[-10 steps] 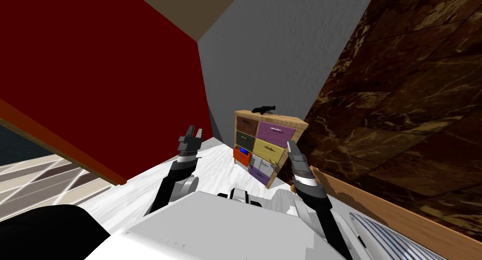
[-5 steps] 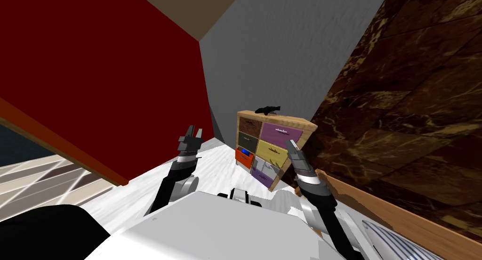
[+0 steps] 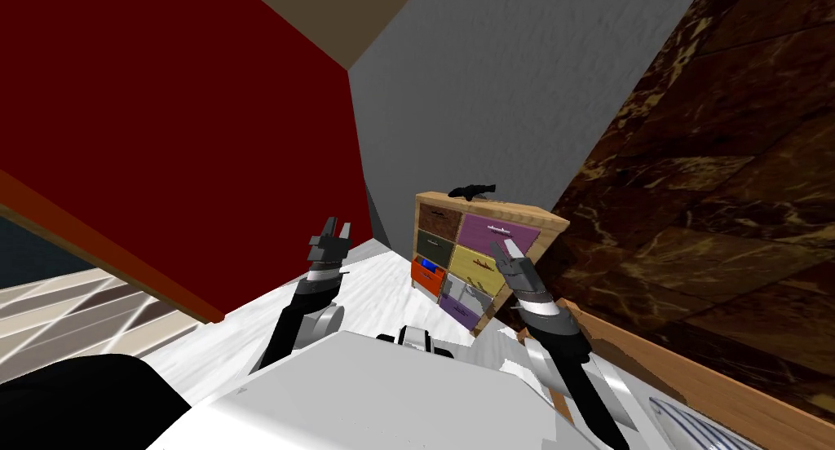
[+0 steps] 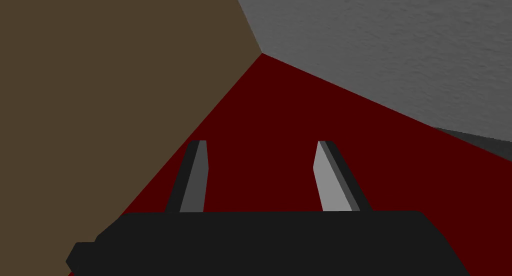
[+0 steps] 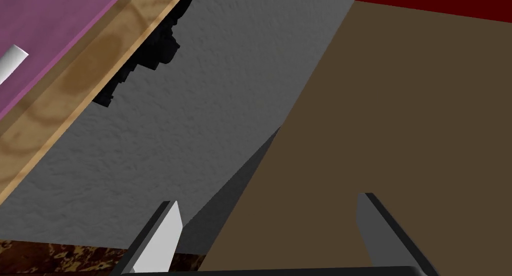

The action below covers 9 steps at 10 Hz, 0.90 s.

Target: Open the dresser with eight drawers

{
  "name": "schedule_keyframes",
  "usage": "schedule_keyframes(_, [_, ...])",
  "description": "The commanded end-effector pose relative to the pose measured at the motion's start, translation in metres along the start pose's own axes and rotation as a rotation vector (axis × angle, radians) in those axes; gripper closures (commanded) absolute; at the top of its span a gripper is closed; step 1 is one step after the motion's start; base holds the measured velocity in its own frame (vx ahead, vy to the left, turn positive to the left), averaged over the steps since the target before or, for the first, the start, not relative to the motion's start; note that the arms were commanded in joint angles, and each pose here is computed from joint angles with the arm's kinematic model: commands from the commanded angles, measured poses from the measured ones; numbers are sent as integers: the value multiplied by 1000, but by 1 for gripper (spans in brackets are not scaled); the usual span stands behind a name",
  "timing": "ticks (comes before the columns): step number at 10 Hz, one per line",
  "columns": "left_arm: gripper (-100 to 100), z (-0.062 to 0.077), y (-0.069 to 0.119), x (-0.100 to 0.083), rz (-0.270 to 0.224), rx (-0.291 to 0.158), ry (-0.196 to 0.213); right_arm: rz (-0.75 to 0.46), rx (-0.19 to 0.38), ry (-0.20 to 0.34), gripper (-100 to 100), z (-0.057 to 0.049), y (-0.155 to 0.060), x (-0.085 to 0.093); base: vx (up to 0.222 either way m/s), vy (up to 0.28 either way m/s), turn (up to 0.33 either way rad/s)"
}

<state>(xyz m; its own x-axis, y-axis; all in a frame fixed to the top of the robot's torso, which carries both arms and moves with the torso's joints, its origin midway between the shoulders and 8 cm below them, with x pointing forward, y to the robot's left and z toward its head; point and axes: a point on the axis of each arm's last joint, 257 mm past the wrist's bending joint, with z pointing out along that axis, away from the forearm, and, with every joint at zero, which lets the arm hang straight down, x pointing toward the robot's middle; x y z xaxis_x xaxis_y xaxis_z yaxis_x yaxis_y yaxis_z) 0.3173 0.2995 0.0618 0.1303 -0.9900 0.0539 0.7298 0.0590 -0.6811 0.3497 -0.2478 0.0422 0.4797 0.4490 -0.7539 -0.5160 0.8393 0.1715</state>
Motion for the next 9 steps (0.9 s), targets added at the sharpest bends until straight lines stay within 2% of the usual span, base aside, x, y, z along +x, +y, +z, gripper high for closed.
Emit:
schedule_keyframes(1, [0,0,0,0,0,0,0,-126,-13,28,-100,2,-3,1,48,70,10])
schedule_keyframes(4, [0,0,0,0,0,0,0,-313,-25,53,-100,5,-11,-5,46,75,25])
schedule_keyframes(5, [0,0,0,0,0,0,0,-339,-29,69,-100,5,-11,0,46,80,11])
schedule_keyframes(6, [0,0,0,0,0,0,0,-419,-30,72,-100,6,-17,-6,47,95,31])
schedule_keyframes(7, [0,0,0,0,0,0,0,-444,-33,89,-100,6,-17,-2,45,84,13])
schedule_keyframes(8, [0,0,0,0,0,0,0,-526,-32,92,-100,8,-23,-7,50,87,29])
schedule_keyframes(9, [0,0,0,0,0,0,0,-552,-36,109,-100,7,-23,-3,47,70,14])
